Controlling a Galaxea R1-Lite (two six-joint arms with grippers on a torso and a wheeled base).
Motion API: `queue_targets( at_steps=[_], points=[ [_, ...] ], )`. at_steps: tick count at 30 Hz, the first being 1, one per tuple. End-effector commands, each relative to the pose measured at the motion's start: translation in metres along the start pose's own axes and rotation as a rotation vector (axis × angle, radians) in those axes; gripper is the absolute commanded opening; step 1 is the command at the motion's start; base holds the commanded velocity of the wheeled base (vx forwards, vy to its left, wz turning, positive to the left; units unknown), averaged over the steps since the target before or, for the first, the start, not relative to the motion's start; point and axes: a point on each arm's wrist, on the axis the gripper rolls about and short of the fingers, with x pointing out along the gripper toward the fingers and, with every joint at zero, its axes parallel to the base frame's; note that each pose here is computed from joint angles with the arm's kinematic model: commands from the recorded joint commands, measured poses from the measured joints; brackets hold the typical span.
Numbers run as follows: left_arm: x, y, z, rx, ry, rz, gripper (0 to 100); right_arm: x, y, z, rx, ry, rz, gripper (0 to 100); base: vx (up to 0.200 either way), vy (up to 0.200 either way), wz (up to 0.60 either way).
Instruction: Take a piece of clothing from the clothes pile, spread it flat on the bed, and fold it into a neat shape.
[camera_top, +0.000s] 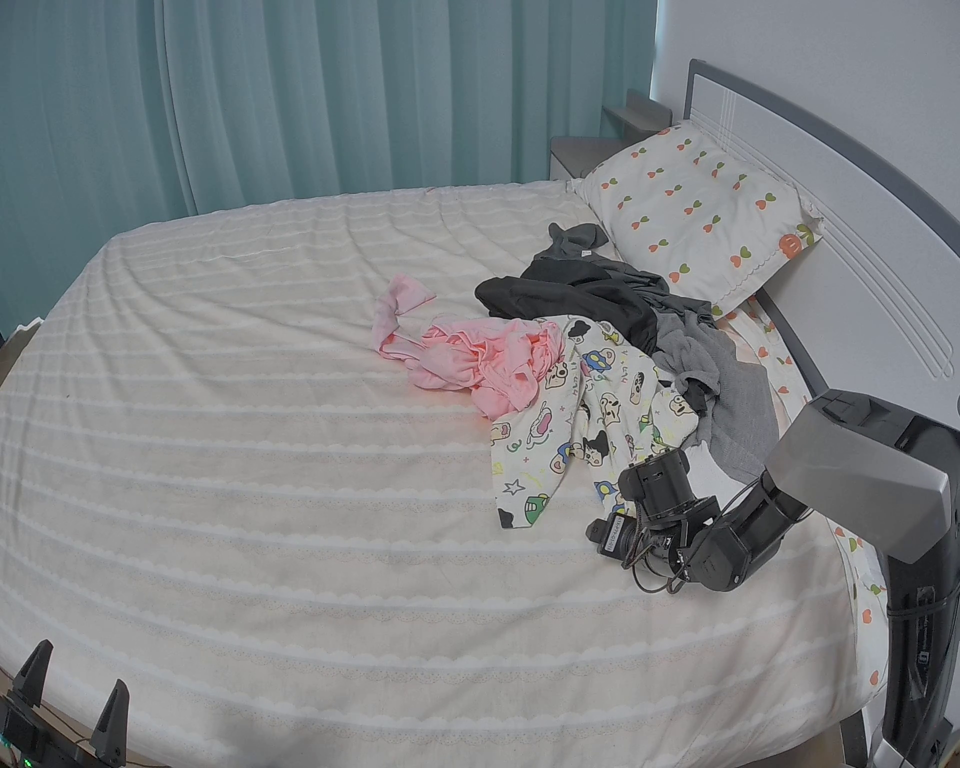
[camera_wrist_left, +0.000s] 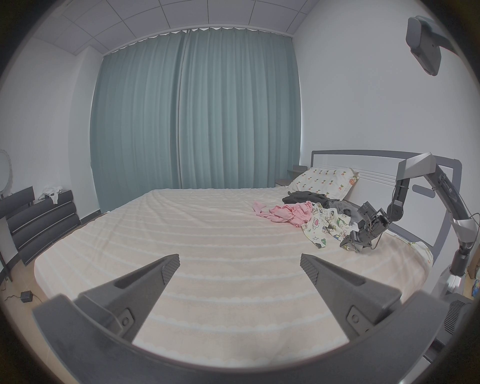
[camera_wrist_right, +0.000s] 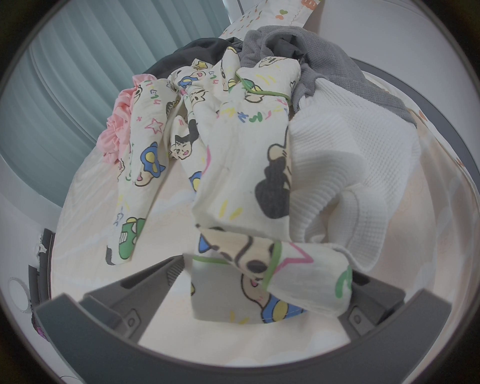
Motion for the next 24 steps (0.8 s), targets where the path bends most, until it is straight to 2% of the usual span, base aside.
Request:
queue_targets(
  at_steps=[1,7,14,21,24],
  points=[
    [0.000,0.000,-0.004,0.001,-0.006,0.000,100,0.004,-0.001,-0.004,-0.006,0.014,-0.007,0,0.000,0.000,0.00],
    [-0.001,0.000,-0.003,0.000,-0.007,0.000,100,-0.022,0.000,-0.013,-0.044,0.046,0.009,0,0.000,0.000,0.00],
    [-0.001,0.000,-0.003,0.000,-0.007,0.000,100,-0.058,-0.007,-0.012,-0.039,0.058,0.044,0,0.000,0.000,0.00],
    [0.000,0.000,-0.004,0.000,-0.006,0.000,100,-0.110,-0.034,-0.023,-0.077,0.168,0.122,0,0.000,0.000,0.00],
    [-0.001,0.000,-0.003,0.000,-0.007,0.000,100,-0.126,-0.047,-0.039,-0.145,0.246,0.150,0,0.000,0.000,0.00]
  ],
)
